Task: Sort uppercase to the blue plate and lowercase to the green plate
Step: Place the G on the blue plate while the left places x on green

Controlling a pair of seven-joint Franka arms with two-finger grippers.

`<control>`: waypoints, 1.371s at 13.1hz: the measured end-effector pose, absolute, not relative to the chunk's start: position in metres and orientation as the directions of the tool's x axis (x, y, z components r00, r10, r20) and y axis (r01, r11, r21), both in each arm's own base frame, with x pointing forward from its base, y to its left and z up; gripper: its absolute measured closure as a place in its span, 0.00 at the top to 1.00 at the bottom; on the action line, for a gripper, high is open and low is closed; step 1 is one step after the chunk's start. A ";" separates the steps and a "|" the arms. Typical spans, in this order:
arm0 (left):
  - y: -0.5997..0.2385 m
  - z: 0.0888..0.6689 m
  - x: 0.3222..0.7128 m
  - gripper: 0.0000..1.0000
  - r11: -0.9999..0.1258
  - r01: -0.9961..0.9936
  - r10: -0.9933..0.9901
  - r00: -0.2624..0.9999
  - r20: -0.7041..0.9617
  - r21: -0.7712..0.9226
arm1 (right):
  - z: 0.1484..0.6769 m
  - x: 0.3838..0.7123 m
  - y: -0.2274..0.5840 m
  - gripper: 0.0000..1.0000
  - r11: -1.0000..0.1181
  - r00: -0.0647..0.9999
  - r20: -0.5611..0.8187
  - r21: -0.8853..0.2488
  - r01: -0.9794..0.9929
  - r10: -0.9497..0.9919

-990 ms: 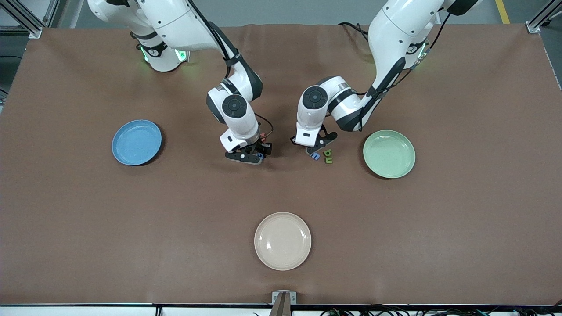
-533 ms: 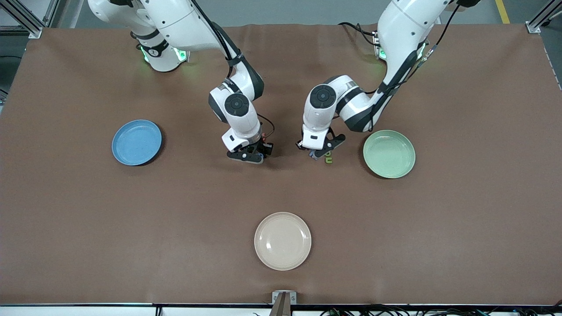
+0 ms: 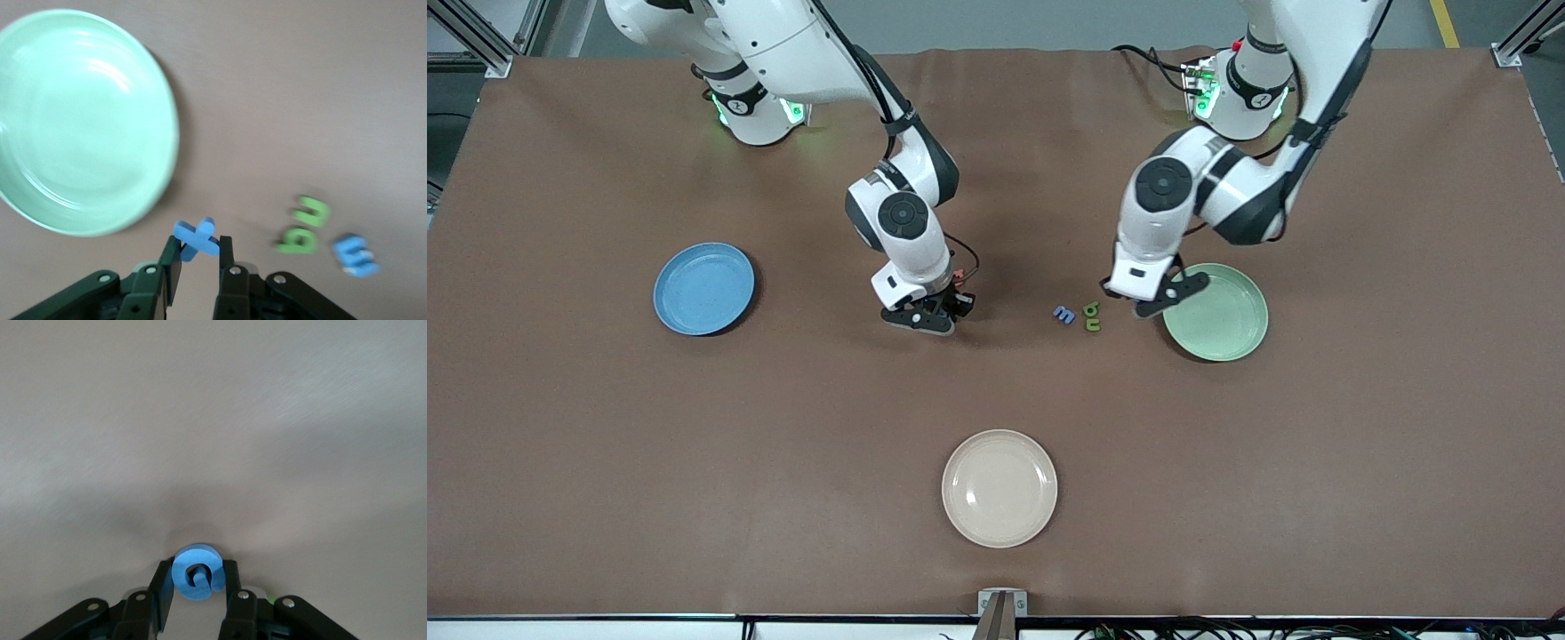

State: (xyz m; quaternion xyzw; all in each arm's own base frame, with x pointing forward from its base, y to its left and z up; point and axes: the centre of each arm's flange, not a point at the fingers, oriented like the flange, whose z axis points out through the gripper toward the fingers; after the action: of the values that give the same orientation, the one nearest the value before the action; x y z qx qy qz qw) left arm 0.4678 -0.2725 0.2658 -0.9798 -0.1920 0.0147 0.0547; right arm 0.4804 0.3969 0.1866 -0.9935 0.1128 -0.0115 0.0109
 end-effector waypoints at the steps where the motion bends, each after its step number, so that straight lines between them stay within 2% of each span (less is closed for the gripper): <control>1: -0.250 0.263 0.472 0.27 -0.929 0.353 0.358 0.933 -0.027 -0.116 | 0.200 0.491 0.383 0.36 -0.979 0.979 0.008 0.007 -0.202 -0.201; 5: -0.173 0.254 0.484 0.27 -0.958 0.273 0.280 0.956 -0.084 -0.087 | 0.287 0.534 0.301 0.36 -0.995 0.995 -0.036 0.025 -0.095 -0.096; 7: -0.156 0.241 0.477 0.27 -0.965 0.255 0.259 0.962 -0.083 -0.057 | 0.304 0.539 0.237 0.36 -1.000 0.998 -0.057 0.009 -0.026 -0.026; 12: -0.163 0.211 0.443 0.27 -0.974 0.227 0.228 0.968 -0.102 -0.023 | 0.279 0.513 0.072 0.36 -0.995 0.990 -0.106 -0.034 0.095 0.098; 18: -0.162 0.203 0.437 0.27 -0.978 0.204 0.207 0.972 -0.110 -0.032 | 0.227 0.458 0.025 0.36 -0.994 0.988 -0.105 -0.034 0.108 0.111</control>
State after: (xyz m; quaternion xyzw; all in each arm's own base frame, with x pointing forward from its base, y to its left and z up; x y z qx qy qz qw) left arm 0.4367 -0.1617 0.2033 -0.9930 -0.1035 0.0565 0.0102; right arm 0.4579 0.0245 0.2267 -0.9970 -0.0550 0.0536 0.0139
